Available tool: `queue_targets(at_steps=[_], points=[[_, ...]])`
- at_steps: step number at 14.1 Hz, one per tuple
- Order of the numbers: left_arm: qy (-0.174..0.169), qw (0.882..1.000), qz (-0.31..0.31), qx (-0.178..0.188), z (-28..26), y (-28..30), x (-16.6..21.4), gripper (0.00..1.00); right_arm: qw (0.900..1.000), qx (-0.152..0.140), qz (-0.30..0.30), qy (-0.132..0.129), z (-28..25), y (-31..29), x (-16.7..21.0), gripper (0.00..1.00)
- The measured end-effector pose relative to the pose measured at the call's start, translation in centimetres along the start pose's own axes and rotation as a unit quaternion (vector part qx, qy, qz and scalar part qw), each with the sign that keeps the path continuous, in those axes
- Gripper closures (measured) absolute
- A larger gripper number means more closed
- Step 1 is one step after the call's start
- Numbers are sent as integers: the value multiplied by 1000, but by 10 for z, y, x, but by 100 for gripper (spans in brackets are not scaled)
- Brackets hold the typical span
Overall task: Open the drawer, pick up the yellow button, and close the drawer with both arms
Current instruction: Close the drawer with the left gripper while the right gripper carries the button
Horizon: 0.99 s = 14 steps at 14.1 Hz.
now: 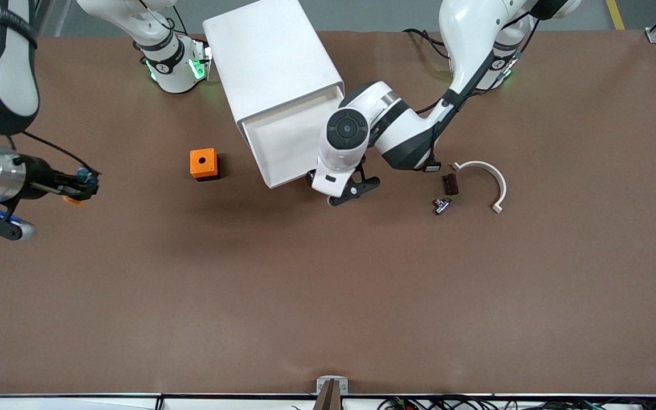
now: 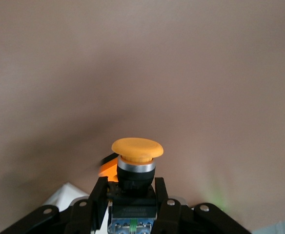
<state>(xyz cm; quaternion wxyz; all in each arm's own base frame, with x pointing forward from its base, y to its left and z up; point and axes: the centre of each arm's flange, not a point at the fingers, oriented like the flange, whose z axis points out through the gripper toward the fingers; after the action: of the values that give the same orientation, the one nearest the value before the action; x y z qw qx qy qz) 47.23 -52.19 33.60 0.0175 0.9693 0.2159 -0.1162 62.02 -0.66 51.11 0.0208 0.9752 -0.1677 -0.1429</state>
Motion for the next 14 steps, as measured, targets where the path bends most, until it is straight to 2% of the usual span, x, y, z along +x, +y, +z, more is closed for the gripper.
queue_targets(at_steps=[4,8,10,14], points=[[-6,1000,-7,-10,4,16,-48,0,995,-23,-88,37,39,40,36,57],[-5,1000,-19,-19,12,29,-99,0,982,-34,-156,97,98,108,76,57],[-6,1000,-16,-17,16,32,-114,0,979,-35,-169,109,123,138,89,57],[-11,1000,-11,-16,17,33,-127,0,973,-44,-195,116,179,176,120,57]])
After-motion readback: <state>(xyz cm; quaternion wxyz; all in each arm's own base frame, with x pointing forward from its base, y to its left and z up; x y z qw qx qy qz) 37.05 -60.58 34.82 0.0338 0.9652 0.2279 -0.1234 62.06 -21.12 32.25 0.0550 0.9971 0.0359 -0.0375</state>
